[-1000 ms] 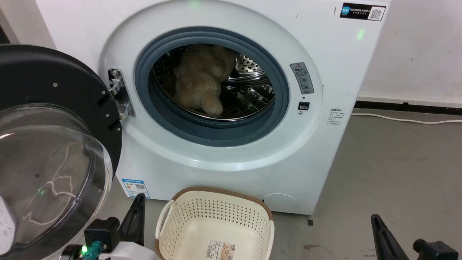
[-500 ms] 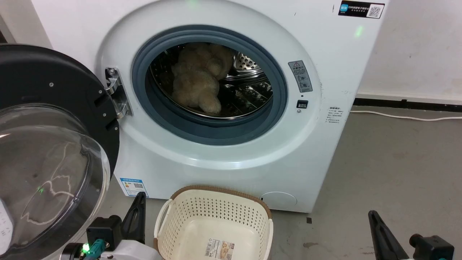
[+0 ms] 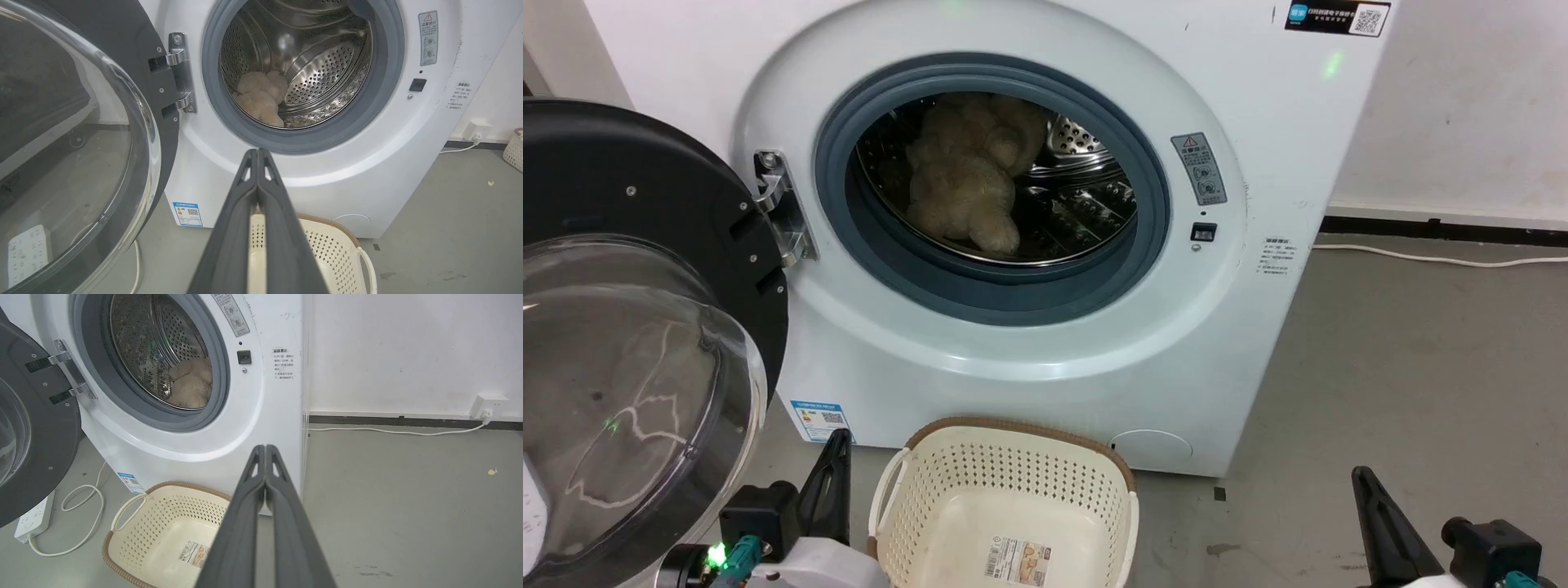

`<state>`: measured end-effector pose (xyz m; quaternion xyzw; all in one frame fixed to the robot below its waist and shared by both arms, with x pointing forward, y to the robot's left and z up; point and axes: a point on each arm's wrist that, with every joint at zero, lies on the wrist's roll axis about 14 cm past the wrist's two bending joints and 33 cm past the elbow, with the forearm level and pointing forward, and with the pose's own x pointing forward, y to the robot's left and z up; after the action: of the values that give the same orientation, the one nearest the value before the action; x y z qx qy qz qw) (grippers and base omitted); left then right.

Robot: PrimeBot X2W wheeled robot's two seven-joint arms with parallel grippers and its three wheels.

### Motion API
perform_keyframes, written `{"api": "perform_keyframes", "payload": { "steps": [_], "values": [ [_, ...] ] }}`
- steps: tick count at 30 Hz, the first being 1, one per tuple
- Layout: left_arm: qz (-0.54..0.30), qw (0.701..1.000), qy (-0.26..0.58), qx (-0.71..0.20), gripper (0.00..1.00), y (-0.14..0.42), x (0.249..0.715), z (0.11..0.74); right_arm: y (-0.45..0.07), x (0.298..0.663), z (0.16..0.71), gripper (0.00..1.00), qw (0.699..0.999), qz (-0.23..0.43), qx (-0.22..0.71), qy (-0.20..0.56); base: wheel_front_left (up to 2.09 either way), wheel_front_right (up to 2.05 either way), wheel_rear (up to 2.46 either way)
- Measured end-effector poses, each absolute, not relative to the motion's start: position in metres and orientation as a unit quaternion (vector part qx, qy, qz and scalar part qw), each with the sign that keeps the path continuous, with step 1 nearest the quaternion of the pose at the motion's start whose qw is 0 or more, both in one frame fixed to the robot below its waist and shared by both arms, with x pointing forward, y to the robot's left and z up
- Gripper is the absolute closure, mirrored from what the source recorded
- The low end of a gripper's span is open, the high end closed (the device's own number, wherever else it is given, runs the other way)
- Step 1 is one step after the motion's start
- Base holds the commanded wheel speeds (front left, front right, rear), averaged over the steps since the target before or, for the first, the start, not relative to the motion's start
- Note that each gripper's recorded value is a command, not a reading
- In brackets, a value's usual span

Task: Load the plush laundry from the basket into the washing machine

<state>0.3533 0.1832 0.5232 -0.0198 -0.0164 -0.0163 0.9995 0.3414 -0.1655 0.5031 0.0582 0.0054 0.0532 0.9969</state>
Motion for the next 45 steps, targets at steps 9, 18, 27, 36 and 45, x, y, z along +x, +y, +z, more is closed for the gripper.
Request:
{"api": "perform_keyframes", "payload": {
  "steps": [9, 18, 27, 36, 45],
  "values": [
    [-0.015, 1.0, -0.013, -0.015, 1.0, 0.181, 0.355, 0.523, -0.164, 0.346, 0.508, 1.0, 0.997, 0.056, 0.049, 0.001, 0.0, 0.0, 0.0],
    [-0.013, 1.0, -0.009, -0.011, 1.0, 0.182, 0.357, 0.522, -0.163, 0.349, 0.509, 1.0, 0.998, 0.058, 0.04, 0.004, 0.0, 0.0, 0.0],
    [-0.012, 1.0, -0.008, -0.005, 1.0, 0.18, 0.359, 0.522, -0.163, 0.352, 0.51, 1.0, 0.998, 0.059, 0.029, 0.006, 0.0, 0.0, 0.0],
    [-0.01, 1.0, -0.006, 0.001, 1.0, 0.18, 0.362, 0.523, -0.162, 0.355, 0.512, 1.0, 0.998, 0.061, 0.019, 0.007, 0.0, 0.0, 0.0],
    [-0.008, 1.0, -0.001, 0.007, 1.0, 0.179, 0.363, 0.522, -0.162, 0.358, 0.514, 1.0, 0.998, 0.062, 0.01, 0.008, 0.0, 0.0, 0.0]
  ]
}}
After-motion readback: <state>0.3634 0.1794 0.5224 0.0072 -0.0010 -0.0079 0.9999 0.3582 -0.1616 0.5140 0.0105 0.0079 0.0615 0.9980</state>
